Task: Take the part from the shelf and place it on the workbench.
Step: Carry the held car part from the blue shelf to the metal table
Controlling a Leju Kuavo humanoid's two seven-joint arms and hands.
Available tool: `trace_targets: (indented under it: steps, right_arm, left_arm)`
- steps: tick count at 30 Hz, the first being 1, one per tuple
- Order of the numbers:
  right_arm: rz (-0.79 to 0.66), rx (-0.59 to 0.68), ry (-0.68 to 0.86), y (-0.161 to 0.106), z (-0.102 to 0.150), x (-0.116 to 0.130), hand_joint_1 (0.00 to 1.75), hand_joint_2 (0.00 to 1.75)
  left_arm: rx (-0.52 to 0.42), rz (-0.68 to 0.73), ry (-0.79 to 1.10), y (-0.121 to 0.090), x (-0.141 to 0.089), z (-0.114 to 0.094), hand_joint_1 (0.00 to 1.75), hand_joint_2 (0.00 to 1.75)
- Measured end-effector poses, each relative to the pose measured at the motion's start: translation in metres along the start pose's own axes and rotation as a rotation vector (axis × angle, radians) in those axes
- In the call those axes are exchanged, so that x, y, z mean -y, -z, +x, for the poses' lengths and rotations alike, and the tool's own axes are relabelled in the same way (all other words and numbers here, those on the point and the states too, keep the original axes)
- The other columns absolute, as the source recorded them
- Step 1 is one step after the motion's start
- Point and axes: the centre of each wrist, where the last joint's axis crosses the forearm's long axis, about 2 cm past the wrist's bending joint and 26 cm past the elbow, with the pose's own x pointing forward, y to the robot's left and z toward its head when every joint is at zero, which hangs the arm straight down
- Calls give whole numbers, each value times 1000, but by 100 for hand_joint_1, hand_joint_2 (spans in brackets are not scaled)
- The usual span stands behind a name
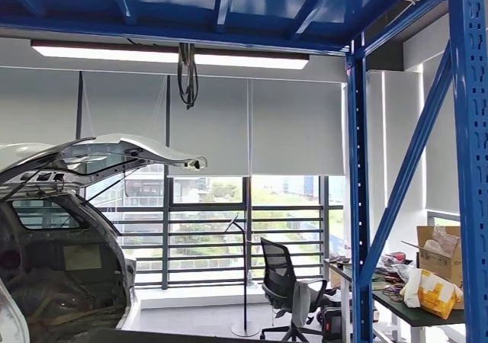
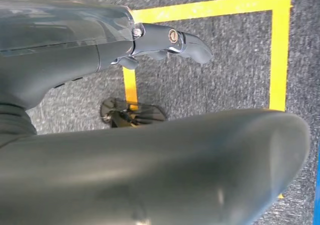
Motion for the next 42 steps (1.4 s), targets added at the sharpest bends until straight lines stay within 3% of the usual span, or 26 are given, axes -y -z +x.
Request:
trace_targets:
  steps: [24, 32, 42]
  right_arm:
    - [10, 32, -6, 0, 2, 3, 175, 175]
    - [25, 48, 8, -2, 1, 1, 175, 175]
    - [35, 68, 7, -4, 3, 4, 175, 175]
  left_arm:
    - [-46, 6, 24, 1, -9, -1, 0, 175]
    - [-170, -57, 5, 3, -26, -2, 0, 175]
    - [-238, -59, 49, 5, -48, -2, 0, 175]
